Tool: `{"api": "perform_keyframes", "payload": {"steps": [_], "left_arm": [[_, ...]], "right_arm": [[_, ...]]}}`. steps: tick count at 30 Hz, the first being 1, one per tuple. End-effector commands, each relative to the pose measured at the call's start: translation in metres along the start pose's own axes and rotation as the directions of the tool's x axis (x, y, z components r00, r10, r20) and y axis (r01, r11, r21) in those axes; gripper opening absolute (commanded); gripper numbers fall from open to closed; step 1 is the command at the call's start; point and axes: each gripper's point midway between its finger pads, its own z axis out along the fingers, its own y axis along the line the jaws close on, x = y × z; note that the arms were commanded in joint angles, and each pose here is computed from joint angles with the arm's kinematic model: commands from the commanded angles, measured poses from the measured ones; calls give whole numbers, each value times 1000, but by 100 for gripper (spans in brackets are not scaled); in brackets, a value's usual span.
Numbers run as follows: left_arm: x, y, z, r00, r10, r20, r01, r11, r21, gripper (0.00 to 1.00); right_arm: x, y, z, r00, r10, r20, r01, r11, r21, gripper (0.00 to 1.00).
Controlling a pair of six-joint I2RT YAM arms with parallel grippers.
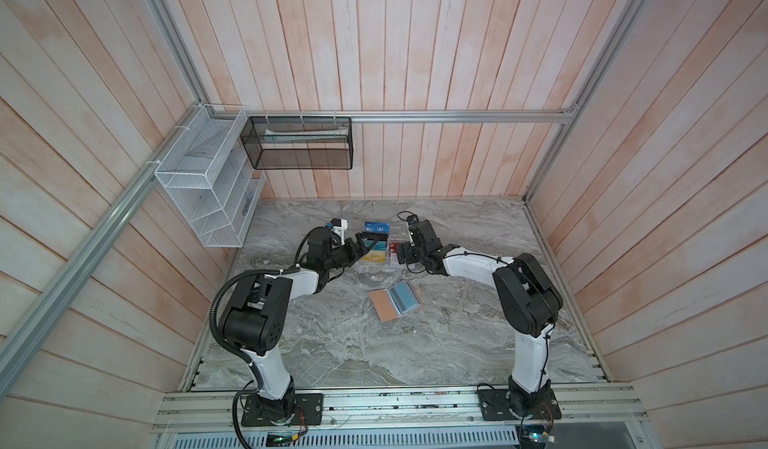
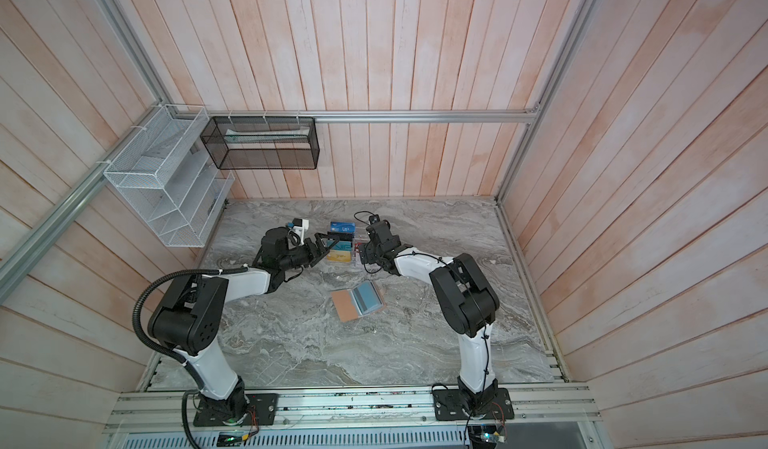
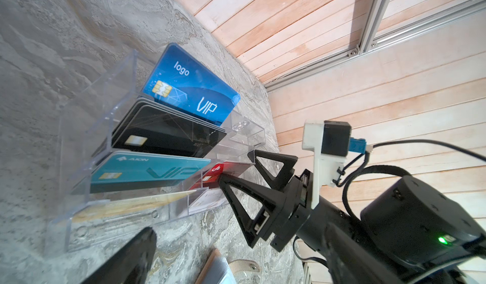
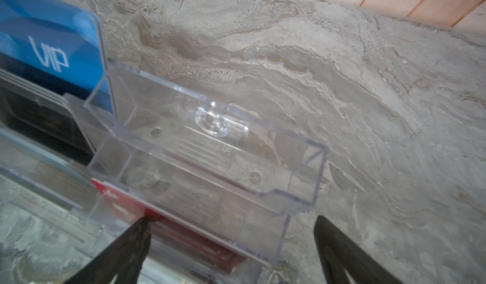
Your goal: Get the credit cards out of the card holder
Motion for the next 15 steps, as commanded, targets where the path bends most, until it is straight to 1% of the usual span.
{"api": "perform_keyframes", "payload": {"steps": [1,15], "left_arm": [[6,1,2,1000,3,-15,-3,1000,13,100],[6,2,3,1000,2,-13,-2,1000,9,100]], "right_arm": [[0,-9,-2,1000,6,0,-6,998,56,98],[-5,-43,-11,999,45,25,-47,993,108,98]]}}
